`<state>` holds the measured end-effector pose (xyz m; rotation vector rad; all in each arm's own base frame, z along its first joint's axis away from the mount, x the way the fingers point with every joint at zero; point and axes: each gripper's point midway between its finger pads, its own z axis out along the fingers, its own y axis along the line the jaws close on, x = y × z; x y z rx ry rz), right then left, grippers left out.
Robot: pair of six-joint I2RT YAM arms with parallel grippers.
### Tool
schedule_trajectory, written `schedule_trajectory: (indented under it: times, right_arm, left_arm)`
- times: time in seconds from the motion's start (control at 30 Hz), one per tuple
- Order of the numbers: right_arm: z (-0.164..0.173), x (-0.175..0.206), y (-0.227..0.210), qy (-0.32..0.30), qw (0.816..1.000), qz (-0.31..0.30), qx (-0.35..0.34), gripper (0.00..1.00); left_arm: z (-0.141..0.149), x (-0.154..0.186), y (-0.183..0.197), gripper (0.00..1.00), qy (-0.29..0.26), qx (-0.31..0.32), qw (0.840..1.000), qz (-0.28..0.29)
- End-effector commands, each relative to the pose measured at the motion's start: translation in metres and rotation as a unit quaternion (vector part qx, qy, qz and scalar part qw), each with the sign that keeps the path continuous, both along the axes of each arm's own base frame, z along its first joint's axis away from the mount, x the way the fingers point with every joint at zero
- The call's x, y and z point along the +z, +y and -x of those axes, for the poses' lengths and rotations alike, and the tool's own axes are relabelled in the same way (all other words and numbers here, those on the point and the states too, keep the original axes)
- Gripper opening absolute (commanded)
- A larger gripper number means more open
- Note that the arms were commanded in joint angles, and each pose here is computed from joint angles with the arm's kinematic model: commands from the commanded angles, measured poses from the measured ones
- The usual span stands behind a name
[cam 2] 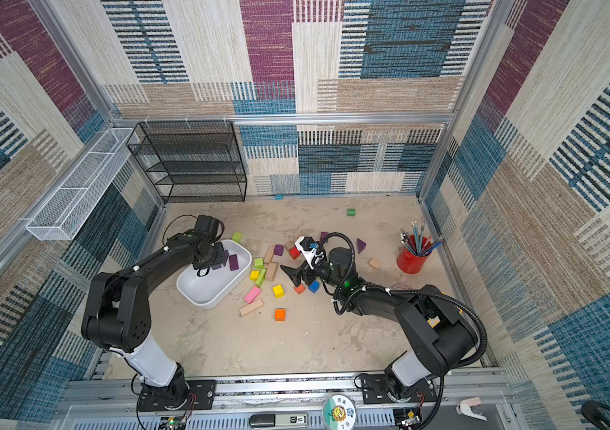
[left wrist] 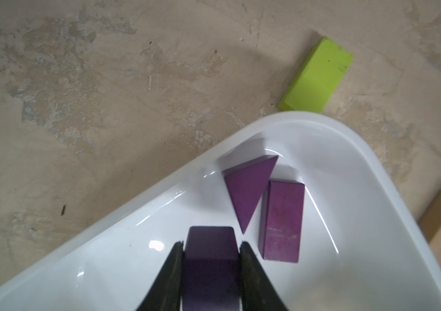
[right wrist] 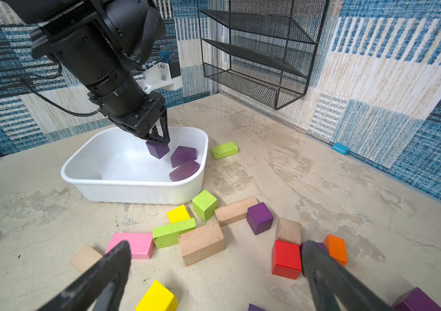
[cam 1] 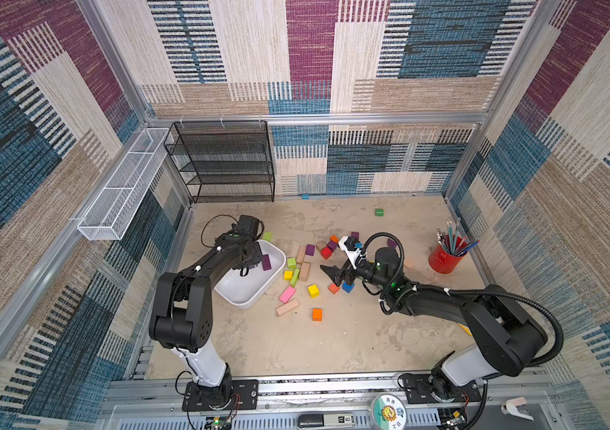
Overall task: Pick purple bricks into the storage bin
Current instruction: Place the building block in the storage box.
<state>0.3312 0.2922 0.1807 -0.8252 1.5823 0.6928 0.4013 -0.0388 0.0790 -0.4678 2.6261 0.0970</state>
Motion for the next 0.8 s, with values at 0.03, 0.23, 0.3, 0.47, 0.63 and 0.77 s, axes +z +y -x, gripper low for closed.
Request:
schedule_trajectory:
  times: [0.03,0.23,0.3,0.47,0.63,0.77]
  right_arm:
    - [0.004,0.008,0.005,-0.021,1.0,-0.003,0.015,1.0]
    - [0.004,0.006,0.007,-0.02,1.0,0.0,0.019,1.0]
    - [0.005,0.007,0.008,-0.021,1.0,0.001,0.019,1.0]
    - [0.005,0.006,0.009,-0.021,1.0,0.003,0.02,1.0]
    - [0.005,0.005,0.009,-0.02,1.0,0.005,0.02,1.0]
    - [0.004,0.004,0.009,-0.018,1.0,0.006,0.017,1.0]
  left_arm:
    - [-0.008,-0.007,0.006,0.3,-0.005,-0.001,1.0,-0.024]
    - [-0.011,-0.017,0.006,0.3,0.0,-0.001,1.0,-0.028]
    - [-0.012,-0.02,0.006,0.31,0.004,-0.003,1.0,-0.028]
    - [-0.012,-0.025,0.005,0.31,0.008,-0.002,1.0,-0.027]
    - [-0.013,-0.022,0.005,0.34,0.006,-0.002,1.0,-0.028]
    - [-0.014,-0.012,0.005,0.41,-0.001,0.0,1.0,-0.026]
